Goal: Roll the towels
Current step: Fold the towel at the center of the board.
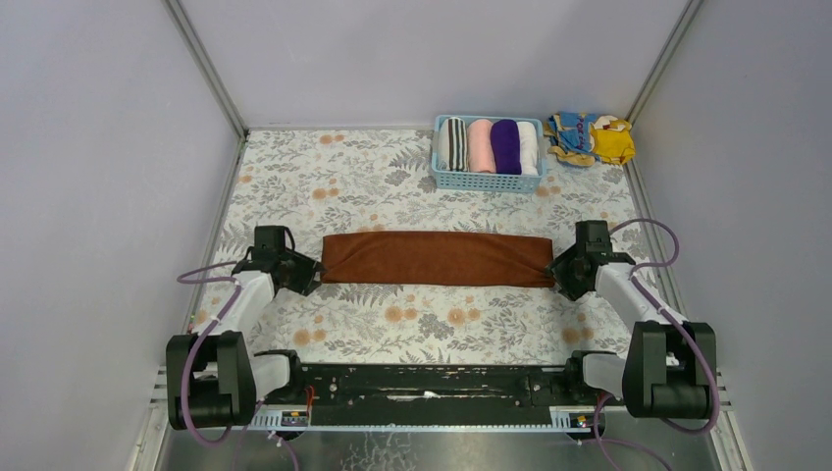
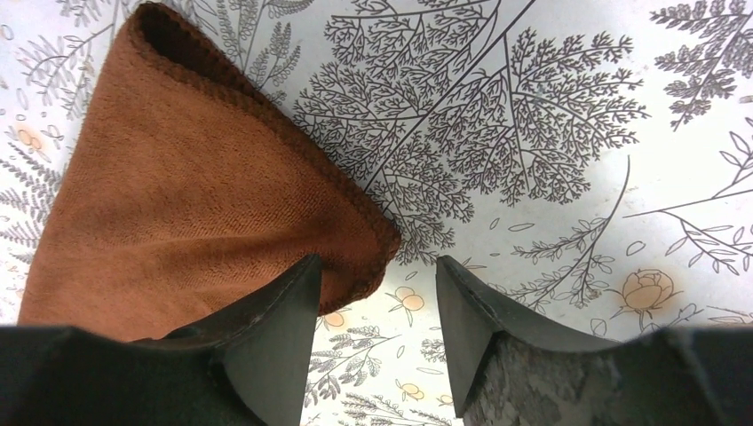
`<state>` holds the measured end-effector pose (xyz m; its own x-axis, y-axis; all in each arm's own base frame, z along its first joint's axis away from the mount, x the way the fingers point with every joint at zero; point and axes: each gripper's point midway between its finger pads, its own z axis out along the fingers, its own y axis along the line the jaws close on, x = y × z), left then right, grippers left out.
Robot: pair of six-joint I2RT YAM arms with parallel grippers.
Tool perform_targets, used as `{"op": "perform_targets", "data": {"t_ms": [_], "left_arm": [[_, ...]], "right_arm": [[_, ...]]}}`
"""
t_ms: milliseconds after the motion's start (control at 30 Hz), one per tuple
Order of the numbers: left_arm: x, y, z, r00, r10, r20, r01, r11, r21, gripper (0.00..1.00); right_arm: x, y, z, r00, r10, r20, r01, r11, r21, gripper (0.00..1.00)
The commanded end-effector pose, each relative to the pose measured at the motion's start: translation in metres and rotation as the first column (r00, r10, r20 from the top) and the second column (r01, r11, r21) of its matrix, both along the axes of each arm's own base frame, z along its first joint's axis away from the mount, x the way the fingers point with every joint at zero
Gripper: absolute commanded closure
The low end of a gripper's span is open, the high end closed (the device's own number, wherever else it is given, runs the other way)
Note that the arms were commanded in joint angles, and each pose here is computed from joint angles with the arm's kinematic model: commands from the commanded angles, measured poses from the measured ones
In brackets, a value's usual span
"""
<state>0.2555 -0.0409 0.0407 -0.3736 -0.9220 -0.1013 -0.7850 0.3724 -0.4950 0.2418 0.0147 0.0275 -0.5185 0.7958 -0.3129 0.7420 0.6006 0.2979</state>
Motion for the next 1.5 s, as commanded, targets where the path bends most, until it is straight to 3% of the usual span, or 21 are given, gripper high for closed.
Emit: {"op": "perform_targets", "data": {"t_ms": [0, 333, 833, 1267, 1467], "left_arm": [[0.004, 0.008, 0.004, 0.999, 0.002, 0.036, -0.004, 0.999, 0.041, 0.63], [0.005, 0.007, 0.005, 0.999, -0.003, 0.038, 0.002, 0.999, 0.042, 0.64], [0.001, 0.003, -0.003, 1.000, -0.001, 0.014, 0.000, 1.000, 0.015, 0.63], [0.004, 0.004, -0.001, 0.999, 0.030, 0.015, -0.030, 1.000, 0.004, 0.55], [0.006, 0.004, 0.000, 0.999, 0.042, 0.003, -0.042, 0.999, -0.002, 0.55]], "right_arm": [[0.004, 0.002, -0.006, 1.000, -0.017, -0.003, 0.017, 1.000, 0.020, 0.44], [-0.003, -0.005, 0.006, 0.999, -0.011, 0.045, 0.012, 1.000, -0.024, 0.62], [-0.001, -0.001, -0.010, 0.995, -0.084, 0.055, 0.083, 0.996, 0.023, 0.69], [0.005, -0.007, -0.002, 0.991, -0.079, 0.111, 0.080, 0.997, -0.005, 1.00], [0.012, -0.002, 0.007, 0.988, -0.050, 0.145, 0.049, 0.999, 0.009, 1.00]]}}
